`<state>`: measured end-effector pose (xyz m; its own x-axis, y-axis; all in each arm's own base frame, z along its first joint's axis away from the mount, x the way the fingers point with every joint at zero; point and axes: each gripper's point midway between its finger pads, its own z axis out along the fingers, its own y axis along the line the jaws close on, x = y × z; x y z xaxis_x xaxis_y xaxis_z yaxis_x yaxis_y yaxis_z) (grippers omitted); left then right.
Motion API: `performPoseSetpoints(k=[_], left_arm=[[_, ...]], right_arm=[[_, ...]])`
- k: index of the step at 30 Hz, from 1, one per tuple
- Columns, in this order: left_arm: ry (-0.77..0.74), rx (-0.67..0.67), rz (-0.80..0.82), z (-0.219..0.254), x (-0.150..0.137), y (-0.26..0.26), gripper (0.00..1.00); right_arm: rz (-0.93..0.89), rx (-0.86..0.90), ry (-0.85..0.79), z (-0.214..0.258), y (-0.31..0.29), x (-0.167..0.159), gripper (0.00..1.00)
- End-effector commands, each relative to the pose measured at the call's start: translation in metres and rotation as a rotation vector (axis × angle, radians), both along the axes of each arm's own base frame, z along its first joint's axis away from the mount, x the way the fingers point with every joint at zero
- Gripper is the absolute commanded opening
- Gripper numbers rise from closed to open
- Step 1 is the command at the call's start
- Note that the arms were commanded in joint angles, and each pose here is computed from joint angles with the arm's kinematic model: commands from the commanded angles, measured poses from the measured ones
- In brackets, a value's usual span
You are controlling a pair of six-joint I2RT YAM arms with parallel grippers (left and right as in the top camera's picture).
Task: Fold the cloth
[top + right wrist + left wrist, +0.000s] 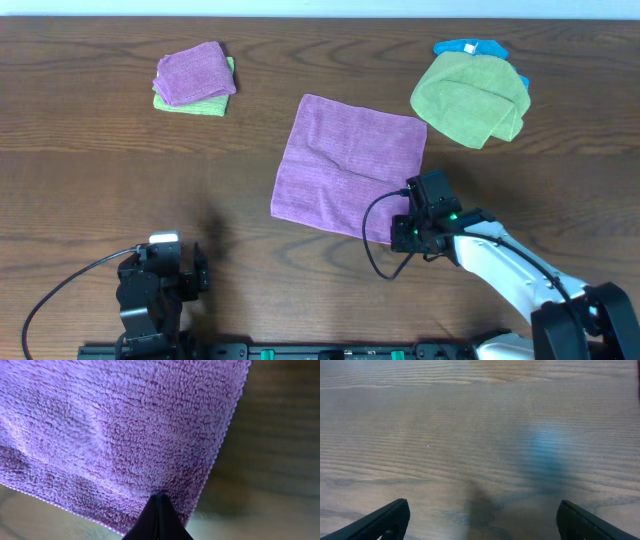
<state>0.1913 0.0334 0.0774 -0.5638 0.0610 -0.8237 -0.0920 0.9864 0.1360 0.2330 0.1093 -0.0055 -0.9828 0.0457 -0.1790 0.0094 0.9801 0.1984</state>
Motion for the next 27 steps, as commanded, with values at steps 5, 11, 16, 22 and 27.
performPoseSetpoints(k=[5, 11, 16, 22, 27], left_arm=[[0.006, 0.006, 0.002, -0.003, -0.001, 0.001, 0.95], [0.006, 0.006, 0.002, -0.003, -0.001, 0.001, 0.95], [0.006, 0.006, 0.002, -0.003, -0.001, 0.001, 0.95], [0.006, 0.006, 0.002, -0.003, -0.001, 0.001, 0.95], [0.006, 0.006, 0.002, -0.003, -0.001, 0.001, 0.95]], right_arm=[[-0.070, -0.144, 0.006, 0.002, -0.029, -0.010, 0.01], [-0.093, -0.223, -0.004, 0.005, -0.045, -0.012, 0.01], [-0.107, -0.212, -0.011, 0.006, -0.046, -0.008, 0.01], [-0.112, -0.181, -0.070, 0.024, -0.037, 0.012, 0.01], [-0.099, -0.151, -0.231, 0.085, -0.024, 0.060, 0.02]])
